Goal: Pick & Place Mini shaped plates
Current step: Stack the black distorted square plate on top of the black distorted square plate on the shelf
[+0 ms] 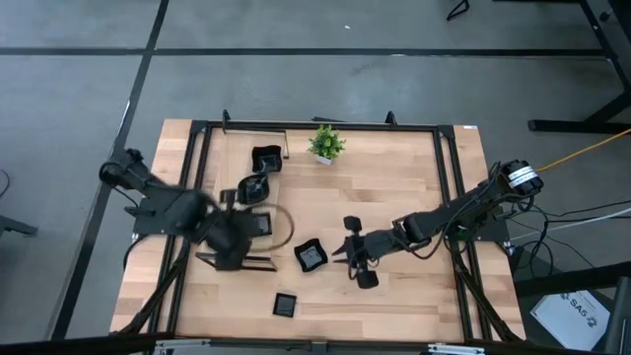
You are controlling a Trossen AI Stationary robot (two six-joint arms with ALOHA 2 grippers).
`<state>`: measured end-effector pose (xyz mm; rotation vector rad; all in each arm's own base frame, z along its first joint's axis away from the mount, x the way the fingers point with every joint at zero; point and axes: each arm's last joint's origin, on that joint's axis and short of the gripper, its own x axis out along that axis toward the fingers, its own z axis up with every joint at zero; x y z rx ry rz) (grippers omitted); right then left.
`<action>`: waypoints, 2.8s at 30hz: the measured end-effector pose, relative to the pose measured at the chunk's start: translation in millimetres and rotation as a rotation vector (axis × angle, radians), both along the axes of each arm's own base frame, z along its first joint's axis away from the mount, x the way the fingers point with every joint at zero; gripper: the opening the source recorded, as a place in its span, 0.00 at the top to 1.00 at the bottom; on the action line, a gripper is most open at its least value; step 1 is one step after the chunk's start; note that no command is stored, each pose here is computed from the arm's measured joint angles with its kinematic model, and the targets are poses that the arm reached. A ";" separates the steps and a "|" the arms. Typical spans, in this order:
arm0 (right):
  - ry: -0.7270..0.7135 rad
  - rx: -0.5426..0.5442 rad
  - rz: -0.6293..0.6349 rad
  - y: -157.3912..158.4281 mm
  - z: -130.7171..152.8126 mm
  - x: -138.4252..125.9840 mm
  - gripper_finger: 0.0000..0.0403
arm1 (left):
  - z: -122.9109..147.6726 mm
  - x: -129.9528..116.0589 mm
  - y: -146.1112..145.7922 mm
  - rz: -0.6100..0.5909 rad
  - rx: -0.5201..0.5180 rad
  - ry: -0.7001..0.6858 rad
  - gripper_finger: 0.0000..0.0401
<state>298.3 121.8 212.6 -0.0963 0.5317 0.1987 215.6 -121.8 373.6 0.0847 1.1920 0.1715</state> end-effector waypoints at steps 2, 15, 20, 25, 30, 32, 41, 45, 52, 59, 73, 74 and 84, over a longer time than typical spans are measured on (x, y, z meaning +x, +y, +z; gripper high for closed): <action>-0.008 -0.028 0.040 8.0 -4.0 -0.1 0.79 | -0.3 -7.3 -14.2 -0.001 0.001 -0.030 0.79; -0.103 -0.170 0.162 29.1 -47.2 22.9 0.79 | 3.5 -54.5 -80.4 -0.003 -0.068 -0.298 0.79; -0.092 -0.177 0.153 27.6 -64.7 30.1 0.79 | 4.9 -64.7 -87.7 0.002 -0.055 -0.374 0.79; -0.067 -0.185 0.127 19.8 -77.6 36.4 0.79 | 3.7 -64.6 -90.4 0.000 -0.021 -0.411 0.79; -0.041 -0.194 0.103 11.5 -86.8 40.7 0.79 | -2.8 -58.1 -94.7 -0.007 0.018 -0.398 0.79; -0.030 -0.197 0.098 9.7 -90.8 41.8 0.79 | -6.7 -54.7 -97.3 -0.018 0.042 -0.386 0.80; -0.011 -0.214 0.082 8.6 -98.2 42.5 0.81 | -21.0 -42.7 -105.8 -0.040 0.104 -0.339 0.80; -0.009 -0.207 0.078 8.6 -98.2 42.5 0.90 | -24.2 -41.2 -108.3 -0.043 0.112 -0.329 0.80; -0.060 -0.155 0.089 10.6 -92.2 45.2 0.97 | -24.7 -40.8 -108.8 -0.051 0.118 -0.329 0.80; -0.108 -0.055 0.204 14.7 -58.6 49.0 0.99 | -23.4 -29.8 -109.1 -0.122 0.109 -0.324 0.79; -0.101 -0.075 0.407 42.3 4.5 65.0 0.99 | -28.4 20.2 -112.6 -0.343 -0.005 -0.308 0.69; -0.109 -0.070 0.419 43.6 7.2 65.7 0.99 | -32.0 22.9 -113.7 -0.346 -0.010 -0.291 0.68; -0.194 -0.071 0.470 48.7 18.0 68.2 0.99 | -80.5 50.2 -131.7 -0.443 0.072 -0.136 0.63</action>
